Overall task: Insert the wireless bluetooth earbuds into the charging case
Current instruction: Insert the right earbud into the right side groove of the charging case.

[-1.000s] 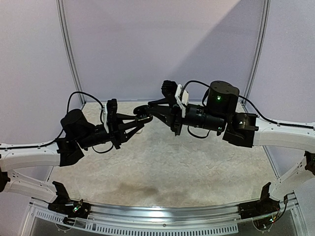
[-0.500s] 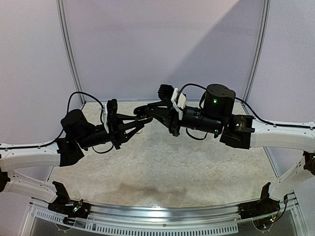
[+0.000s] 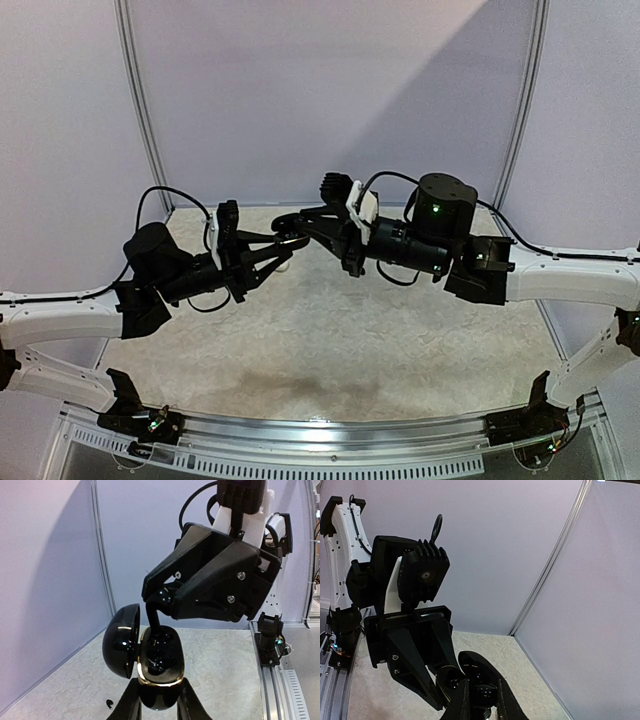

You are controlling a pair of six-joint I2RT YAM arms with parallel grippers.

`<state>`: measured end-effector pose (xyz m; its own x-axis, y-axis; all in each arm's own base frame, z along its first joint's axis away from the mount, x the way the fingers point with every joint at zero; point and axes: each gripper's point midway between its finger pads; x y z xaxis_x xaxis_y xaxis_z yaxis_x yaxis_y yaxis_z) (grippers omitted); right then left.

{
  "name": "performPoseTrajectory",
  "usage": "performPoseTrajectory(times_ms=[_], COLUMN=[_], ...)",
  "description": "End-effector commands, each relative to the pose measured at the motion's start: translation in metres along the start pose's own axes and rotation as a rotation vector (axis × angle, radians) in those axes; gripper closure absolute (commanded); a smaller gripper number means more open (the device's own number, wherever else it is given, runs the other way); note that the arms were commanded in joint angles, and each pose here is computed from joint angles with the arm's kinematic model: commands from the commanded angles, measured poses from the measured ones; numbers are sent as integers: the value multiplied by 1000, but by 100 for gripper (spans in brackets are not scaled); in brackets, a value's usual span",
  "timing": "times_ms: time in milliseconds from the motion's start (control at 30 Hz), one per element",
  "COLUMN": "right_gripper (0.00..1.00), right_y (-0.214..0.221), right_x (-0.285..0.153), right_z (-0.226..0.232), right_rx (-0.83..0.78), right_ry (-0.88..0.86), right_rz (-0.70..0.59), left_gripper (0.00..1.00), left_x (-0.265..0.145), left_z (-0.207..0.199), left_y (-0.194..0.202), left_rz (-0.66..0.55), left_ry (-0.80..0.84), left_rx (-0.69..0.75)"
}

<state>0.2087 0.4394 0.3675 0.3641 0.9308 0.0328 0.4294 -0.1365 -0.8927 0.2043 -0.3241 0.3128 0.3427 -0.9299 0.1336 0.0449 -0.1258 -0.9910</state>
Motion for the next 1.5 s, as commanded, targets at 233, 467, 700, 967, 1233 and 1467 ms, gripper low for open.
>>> performPoseTrajectory(times_ms=[233, 467, 700, 967, 1233, 1467], right_gripper=[95, 96, 97, 99, 100, 100], right_y=[20, 6, -3, -7, -16, -17], right_x=[4, 6, 8, 9, 7, 4], right_z=[-1, -3, -16, -20, -25, -29], right_rx=[-16, -9, 38, 57, 87, 113], right_ry=[24, 16, 34, 43, 49, 66], right_rz=[53, 14, 18, 24, 16, 24], left_gripper=[100, 100, 100, 100, 100, 100], left_x=[-1, 1, -1, -1, 1, 0], left_z=[-3, 0, 10, 13, 15, 17], left_y=[-9, -8, -5, -1, 1, 1], left_rz=[-49, -45, -28, -23, -15, -14], left_ry=[-6, -12, -48, -61, -73, -85], left_rx=[10, -1, -46, -72, -86, -89])
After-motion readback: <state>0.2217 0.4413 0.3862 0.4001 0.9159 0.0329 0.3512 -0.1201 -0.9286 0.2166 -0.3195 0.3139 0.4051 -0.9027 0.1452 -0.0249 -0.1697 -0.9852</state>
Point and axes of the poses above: each gripper's point midway between its finger pads, its own x axis out along the fingers, its own z axis along the line the jaws close on, y = z × x, and after that the axes turned 6 degrees about -x, right-handed
